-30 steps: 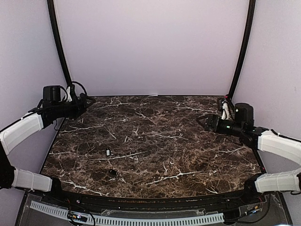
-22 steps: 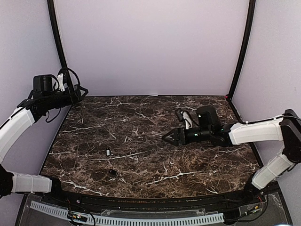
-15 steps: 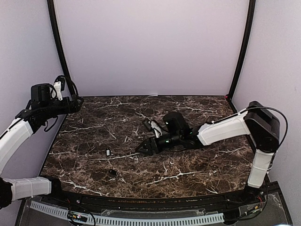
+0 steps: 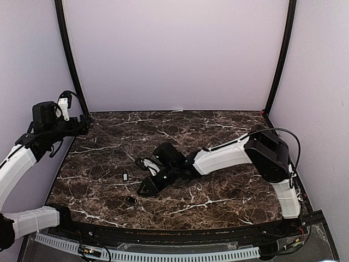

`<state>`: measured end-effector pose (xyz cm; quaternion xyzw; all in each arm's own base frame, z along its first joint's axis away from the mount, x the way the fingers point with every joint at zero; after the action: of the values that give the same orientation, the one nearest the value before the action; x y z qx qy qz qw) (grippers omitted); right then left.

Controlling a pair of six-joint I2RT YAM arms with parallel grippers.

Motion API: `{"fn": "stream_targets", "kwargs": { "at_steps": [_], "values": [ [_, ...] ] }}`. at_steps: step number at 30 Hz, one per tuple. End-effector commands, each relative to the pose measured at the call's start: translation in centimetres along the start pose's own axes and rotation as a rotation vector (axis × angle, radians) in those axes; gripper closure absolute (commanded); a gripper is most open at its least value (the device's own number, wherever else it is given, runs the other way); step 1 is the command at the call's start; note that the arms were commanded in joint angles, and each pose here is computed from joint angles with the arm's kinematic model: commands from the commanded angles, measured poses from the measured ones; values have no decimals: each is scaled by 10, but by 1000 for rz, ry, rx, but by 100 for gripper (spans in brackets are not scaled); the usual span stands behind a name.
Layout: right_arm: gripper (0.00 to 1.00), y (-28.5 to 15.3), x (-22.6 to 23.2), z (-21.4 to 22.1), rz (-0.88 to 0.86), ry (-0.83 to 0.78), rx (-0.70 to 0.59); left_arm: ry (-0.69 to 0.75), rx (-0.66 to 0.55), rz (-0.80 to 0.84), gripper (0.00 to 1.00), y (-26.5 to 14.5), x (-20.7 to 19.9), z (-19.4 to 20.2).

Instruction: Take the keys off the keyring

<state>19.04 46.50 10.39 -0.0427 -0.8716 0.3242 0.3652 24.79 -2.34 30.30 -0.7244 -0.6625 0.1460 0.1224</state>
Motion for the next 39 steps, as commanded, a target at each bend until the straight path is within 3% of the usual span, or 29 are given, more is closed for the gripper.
{"fn": "stream_targets", "kwargs": {
  "at_steps": [1, 13, 24, 29, 39],
  "values": [
    [55, 8, 7, 2, -12, -9, 51, 24, -43, -37, 1, -7, 4, -3],
    [74, 32, 11, 8, -55, -15, 148, 21, -67, -21, 1, -11, 3, -5],
    [88, 37, 10, 9, -20, -16, 160, 14, -80, -21, 2, -14, 3, -6],
    [100, 34, 12, 8, -29, -30, 149, 12, -82, -24, 1, -15, 3, -6],
    [100, -1, 36, 0, -85, -135, 5, -21, -93, 20, 4, -15, -1, -6]
  ]
}}
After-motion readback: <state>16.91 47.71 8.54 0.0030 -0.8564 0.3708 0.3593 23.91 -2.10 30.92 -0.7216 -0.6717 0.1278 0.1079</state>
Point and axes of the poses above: each gripper's point midway between its finger pads, its own y axis out along the fingers, its own x axis along the line the jaws close on, z = x × y, the point moved 9 cm from there along -y, back along the fingers, and after that the axes turned 1 degree about y, right-handed, at the moved point
